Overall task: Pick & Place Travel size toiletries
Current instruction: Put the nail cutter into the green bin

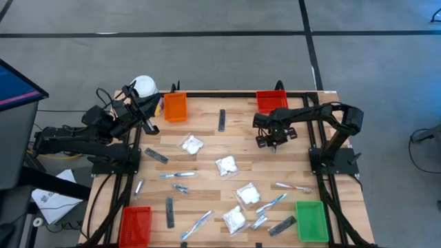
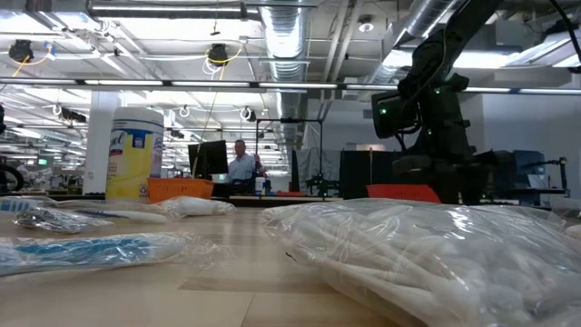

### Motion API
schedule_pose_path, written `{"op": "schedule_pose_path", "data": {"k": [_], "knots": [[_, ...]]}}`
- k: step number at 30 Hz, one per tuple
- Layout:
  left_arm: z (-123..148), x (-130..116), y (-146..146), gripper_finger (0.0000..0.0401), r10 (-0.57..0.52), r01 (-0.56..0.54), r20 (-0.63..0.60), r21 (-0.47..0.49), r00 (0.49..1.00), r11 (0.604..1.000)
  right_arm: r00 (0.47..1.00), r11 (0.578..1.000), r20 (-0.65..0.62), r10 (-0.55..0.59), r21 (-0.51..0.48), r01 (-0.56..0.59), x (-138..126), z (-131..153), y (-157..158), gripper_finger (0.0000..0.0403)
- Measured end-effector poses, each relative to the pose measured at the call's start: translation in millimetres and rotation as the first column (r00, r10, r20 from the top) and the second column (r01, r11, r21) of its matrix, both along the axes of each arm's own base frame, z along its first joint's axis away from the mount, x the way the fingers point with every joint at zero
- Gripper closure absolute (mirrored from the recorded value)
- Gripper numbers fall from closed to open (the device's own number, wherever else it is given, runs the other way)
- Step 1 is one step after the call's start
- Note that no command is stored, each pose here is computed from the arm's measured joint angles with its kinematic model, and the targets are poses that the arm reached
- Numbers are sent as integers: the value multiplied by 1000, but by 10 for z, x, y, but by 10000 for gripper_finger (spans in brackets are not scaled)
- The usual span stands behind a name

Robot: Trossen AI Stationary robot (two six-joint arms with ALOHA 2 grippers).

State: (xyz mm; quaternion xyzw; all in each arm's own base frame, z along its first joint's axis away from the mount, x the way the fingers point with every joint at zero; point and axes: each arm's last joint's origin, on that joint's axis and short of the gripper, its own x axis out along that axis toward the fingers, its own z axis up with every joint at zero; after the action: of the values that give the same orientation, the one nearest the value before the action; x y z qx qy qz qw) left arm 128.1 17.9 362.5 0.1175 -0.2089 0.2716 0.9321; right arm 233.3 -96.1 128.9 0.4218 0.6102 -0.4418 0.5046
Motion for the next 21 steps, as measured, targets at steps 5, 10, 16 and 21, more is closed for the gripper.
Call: {"op": "schedule_pose_path", "data": {"k": [5, 10, 16, 21], "knots": [[0, 0, 0, 393, 0, 0, 0, 0, 1000, 1000, 999, 999, 16, 42, -20, -42, 30, -6, 23, 337], [0, 0, 0, 393, 0, 0, -1, 1, 1000, 1000, 994, 994, 13, 106, -31, -105, 38, 37, 96, 363], [-1, 0, 0, 393, 0, 0, -1, 1, 1000, 1000, 988, 989, 66, 140, -55, -136, -39, 364, 355, 354], [-1, 0, 0, 393, 1, -1, -2, 2, 1000, 1000, 976, 989, 162, 145, -60, -136, -183, 711, 693, 349]]}}
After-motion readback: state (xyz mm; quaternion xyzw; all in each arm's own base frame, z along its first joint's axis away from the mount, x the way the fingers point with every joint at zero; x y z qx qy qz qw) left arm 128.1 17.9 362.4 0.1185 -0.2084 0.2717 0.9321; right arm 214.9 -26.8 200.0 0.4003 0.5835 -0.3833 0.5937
